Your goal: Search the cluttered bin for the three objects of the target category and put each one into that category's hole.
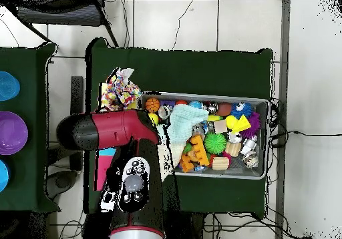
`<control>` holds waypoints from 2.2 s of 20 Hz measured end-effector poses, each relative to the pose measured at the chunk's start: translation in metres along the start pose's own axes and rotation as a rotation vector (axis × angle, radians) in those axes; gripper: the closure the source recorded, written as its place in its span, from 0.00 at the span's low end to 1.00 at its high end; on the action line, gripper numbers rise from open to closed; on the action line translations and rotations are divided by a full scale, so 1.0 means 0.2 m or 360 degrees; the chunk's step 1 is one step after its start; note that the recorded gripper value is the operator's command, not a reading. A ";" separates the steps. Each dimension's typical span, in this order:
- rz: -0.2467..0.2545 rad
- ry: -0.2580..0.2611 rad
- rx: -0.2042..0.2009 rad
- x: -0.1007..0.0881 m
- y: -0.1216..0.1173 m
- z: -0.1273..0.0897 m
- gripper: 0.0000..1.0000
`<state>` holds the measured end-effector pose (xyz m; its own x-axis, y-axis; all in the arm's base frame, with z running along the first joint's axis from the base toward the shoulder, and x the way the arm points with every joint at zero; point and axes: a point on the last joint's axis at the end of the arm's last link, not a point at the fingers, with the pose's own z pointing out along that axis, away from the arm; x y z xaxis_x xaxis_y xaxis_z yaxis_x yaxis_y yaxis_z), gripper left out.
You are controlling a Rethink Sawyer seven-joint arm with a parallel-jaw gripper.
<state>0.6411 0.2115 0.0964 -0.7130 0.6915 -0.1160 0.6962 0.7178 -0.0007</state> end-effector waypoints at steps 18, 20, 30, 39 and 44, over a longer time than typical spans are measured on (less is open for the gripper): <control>0.0102 -0.0041 -0.0029 -0.17 0.02 -0.11 1.00; 0.0114 -0.0031 -0.0030 -0.17 0.03 -0.15 1.00; 0.0147 -0.0042 -0.0043 -0.25 0.07 -0.29 1.00; 0.0155 -0.0107 -0.0084 -0.35 0.13 -0.33 1.00; 0.0160 -0.0145 -0.0109 -0.41 0.17 -0.37 1.00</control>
<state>0.7169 0.1846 0.1797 -0.6273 0.7522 -0.2015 0.7543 0.6513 0.0829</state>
